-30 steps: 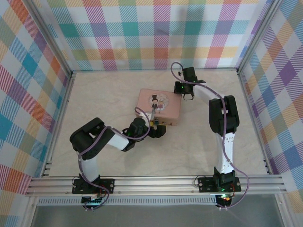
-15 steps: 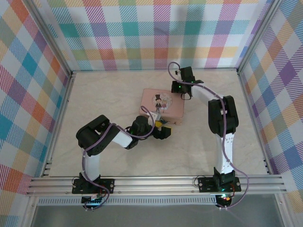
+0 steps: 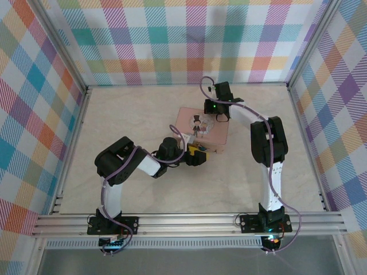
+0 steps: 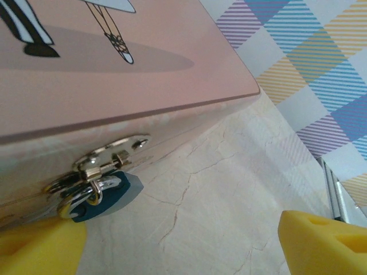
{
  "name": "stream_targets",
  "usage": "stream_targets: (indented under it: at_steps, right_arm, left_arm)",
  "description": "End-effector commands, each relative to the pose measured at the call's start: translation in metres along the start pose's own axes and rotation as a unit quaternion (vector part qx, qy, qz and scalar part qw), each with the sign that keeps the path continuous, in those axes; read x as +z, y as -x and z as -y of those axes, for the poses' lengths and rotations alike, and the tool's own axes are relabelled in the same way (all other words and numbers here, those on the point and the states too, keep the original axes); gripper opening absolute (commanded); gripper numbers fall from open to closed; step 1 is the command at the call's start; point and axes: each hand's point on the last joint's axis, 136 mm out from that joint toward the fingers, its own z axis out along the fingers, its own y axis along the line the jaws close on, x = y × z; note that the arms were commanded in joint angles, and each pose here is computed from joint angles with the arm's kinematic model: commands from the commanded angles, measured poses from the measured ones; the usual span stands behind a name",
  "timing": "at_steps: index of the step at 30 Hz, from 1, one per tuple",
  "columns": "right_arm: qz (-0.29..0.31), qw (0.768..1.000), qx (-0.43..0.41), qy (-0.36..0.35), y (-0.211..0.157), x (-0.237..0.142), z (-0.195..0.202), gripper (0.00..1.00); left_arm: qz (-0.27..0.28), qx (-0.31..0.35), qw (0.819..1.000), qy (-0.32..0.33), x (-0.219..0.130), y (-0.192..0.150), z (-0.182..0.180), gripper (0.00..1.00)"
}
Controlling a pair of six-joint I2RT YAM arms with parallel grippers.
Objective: Unlock a padlock with a key
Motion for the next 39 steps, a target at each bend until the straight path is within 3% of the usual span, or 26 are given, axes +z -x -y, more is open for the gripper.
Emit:
stream_targets:
  at_steps: [1, 5, 9, 15, 22, 26, 33, 39]
  right_arm:
    - [-0.066, 0.998, 0.005, 0.004, -0.040, 0.000, -0.003, 0.00]
    - [-0.064, 0.998, 0.006, 0.006, -0.039, 0.000, -0.003, 0.00]
    - [-0.062, 0.998, 0.007, 0.008, -0.039, -0.001, -0.004, 0.00]
    - [-0.058, 0.998, 0.007, 0.012, -0.038, -0.004, -0.006, 0.00]
    - [-0.058, 0.998, 0.004, 0.012, -0.039, -0.003, -0.006, 0.00]
    - [-0.059, 0.998, 0.005, 0.012, -0.039, -0.002, -0.005, 0.00]
    - [-0.056, 0.998, -0.001, 0.006, -0.037, -0.005, -0.004, 0.00]
    - [-0.045, 0.999, -0.005, -0.008, -0.020, -0.017, -0.002, 0.00]
  left_arm:
    - [0.047, 0.033, 0.997, -0.048, 0.001, 0.035, 0.024, 0.86]
    - [0.050, 0.016, 0.998, -0.019, 0.002, 0.034, 0.011, 0.83]
    - [0.076, 0.007, 0.995, 0.067, -0.003, 0.032, -0.016, 0.93]
    - [0.105, 0.004, 0.985, 0.134, -0.004, 0.038, -0.034, 0.96]
    - [0.092, 0.051, 0.995, 0.003, 0.002, 0.045, 0.019, 0.89]
    - [0.092, 0.045, 0.994, -0.039, -0.005, 0.049, 0.032, 0.86]
    - [0.089, 0.036, 0.994, -0.056, -0.010, 0.047, 0.034, 0.80]
    - [0.081, 0.027, 0.996, -0.039, -0.009, 0.040, 0.024, 0.82]
